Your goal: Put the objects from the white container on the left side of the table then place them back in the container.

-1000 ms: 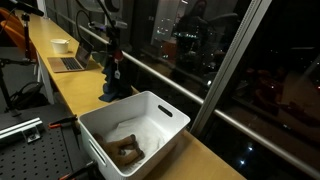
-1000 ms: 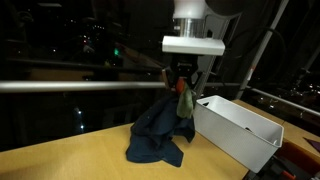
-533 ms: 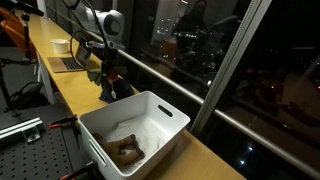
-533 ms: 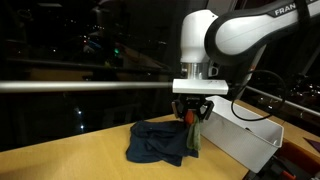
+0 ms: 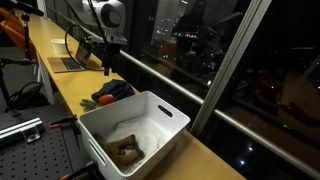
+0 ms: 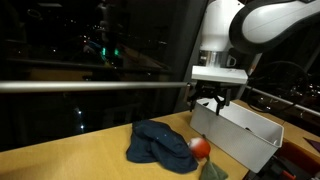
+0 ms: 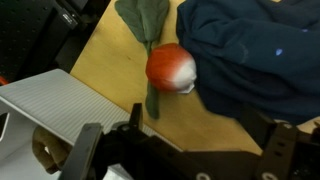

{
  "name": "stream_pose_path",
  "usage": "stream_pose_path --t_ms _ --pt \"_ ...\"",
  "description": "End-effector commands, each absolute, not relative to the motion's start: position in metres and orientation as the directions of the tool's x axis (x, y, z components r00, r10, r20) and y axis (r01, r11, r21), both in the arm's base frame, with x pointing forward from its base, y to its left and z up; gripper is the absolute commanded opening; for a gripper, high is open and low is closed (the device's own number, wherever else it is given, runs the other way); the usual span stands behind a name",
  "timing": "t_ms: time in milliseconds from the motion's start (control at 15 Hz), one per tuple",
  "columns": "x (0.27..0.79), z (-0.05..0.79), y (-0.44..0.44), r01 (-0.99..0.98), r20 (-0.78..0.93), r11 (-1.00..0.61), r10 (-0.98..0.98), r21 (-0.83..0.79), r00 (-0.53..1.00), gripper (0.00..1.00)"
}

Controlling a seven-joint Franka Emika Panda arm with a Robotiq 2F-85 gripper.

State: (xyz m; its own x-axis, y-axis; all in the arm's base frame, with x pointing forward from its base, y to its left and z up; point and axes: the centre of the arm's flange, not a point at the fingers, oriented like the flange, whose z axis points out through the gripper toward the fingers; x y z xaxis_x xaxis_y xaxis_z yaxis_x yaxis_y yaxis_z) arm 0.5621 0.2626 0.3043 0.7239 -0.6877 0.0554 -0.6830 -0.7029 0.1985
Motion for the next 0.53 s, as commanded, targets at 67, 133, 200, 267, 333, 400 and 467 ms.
stream_pose_path --t_ms 67,133,200,267,333,400,467 --pt "0.525 0.34 0.188 -0.755 0.092 -0.638 -0.751 0.155 0.654 1.0" --pt "0.521 0.343 0.173 -0.768 0.1 -0.623 -0.763 0.153 0.639 1.0" --pt "0.518 0.344 0.158 -0.781 0.11 -0.606 -0.775 0.153 0.623 1.0" --pt "0.516 0.344 0.143 -0.793 0.122 -0.589 -0.785 0.154 0.607 1.0" --pt "0.515 0.343 0.128 -0.806 0.131 -0.57 -0.797 0.158 0.59 1.0" --pt "0.517 0.338 0.111 -0.819 0.143 -0.551 -0.808 0.159 0.571 1.0" --pt "0.517 0.335 0.096 -0.83 0.15 -0.534 -0.818 0.162 0.556 1.0"
